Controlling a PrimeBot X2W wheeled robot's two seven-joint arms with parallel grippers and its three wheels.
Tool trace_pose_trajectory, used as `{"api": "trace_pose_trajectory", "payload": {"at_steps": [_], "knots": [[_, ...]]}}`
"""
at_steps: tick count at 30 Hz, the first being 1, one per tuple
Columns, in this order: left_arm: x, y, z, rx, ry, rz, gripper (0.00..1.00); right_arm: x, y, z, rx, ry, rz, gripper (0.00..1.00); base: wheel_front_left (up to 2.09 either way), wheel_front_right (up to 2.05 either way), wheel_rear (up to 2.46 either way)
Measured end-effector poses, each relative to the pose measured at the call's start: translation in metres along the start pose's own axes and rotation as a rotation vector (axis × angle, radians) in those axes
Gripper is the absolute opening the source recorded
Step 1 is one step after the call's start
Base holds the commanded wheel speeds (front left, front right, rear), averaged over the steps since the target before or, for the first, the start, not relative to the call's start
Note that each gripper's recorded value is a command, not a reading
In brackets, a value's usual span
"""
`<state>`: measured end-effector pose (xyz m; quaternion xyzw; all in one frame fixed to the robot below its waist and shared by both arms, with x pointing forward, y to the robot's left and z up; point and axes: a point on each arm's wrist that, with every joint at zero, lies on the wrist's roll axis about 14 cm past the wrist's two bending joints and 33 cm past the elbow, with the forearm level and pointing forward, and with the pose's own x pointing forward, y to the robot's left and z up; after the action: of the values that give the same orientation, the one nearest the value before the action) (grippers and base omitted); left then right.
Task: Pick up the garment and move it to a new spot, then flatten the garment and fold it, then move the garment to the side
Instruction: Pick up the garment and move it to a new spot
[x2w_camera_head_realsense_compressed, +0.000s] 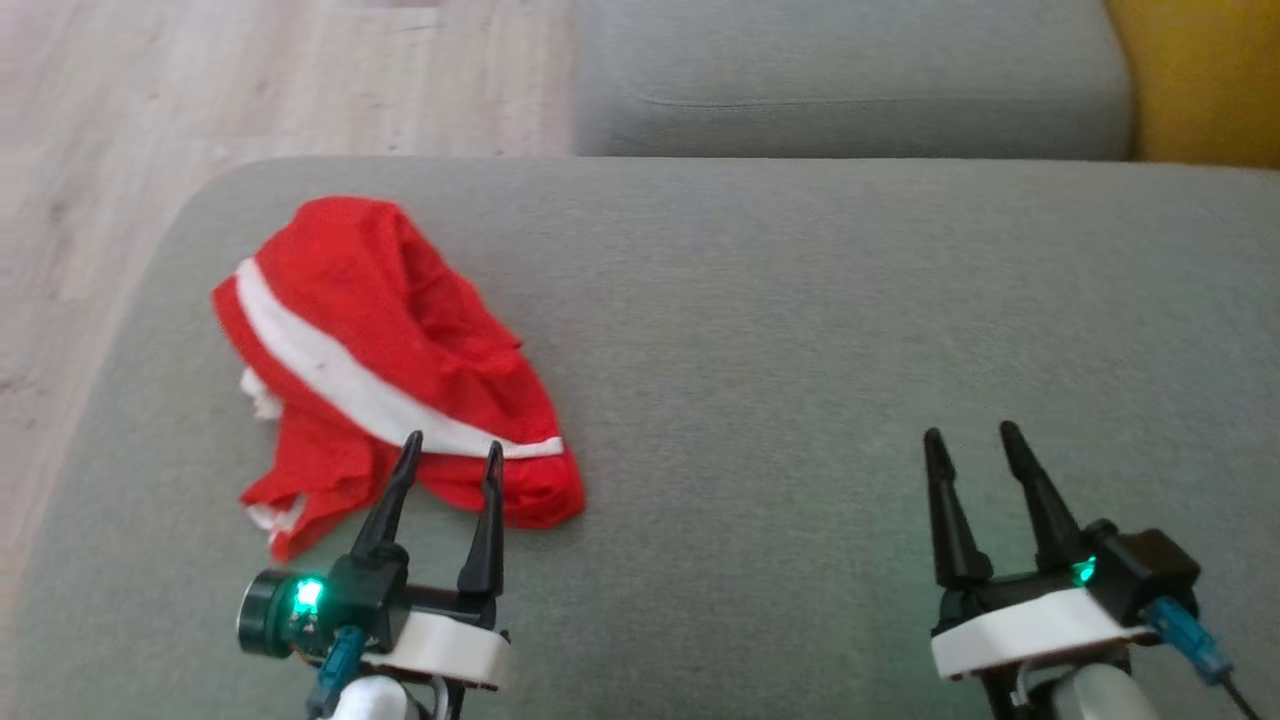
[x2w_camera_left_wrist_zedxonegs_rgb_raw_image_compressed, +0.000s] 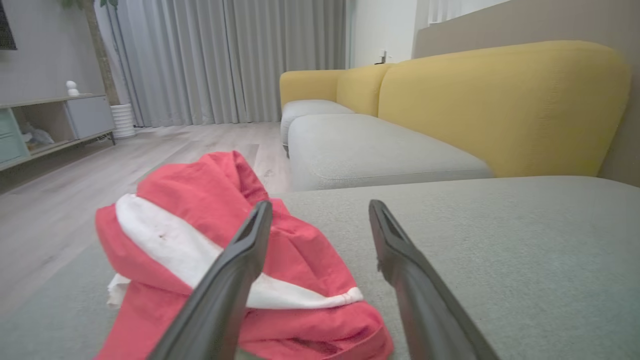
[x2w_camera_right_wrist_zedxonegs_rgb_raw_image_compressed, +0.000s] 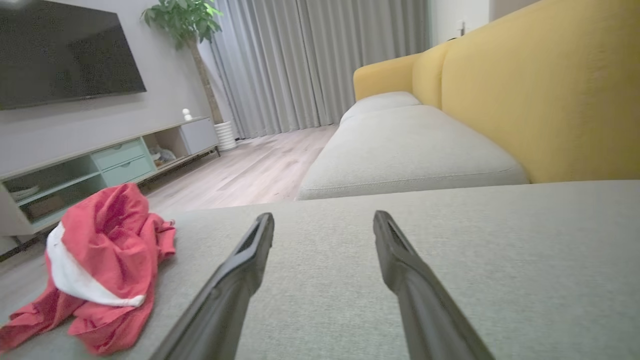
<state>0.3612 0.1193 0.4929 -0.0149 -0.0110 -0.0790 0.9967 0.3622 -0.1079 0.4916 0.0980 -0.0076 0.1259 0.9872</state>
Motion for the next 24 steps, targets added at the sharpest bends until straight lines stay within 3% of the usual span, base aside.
{"api": "trace_pose_trajectory", "payload": {"at_steps": [14, 24], "knots": [[-0.046, 0.07, -0.001, 0.024, 0.004, 0.243, 1.0, 0.024, 0.085, -0.01, 0.028, 0.03, 0.267, 1.0, 0.0, 0.0, 0.0], [-0.083, 0.099, -0.001, 0.019, 0.004, 0.371, 1.0, 0.027, 0.126, -0.02, 0.031, 0.066, 0.397, 1.0, 0.0, 0.0, 0.0]]}}
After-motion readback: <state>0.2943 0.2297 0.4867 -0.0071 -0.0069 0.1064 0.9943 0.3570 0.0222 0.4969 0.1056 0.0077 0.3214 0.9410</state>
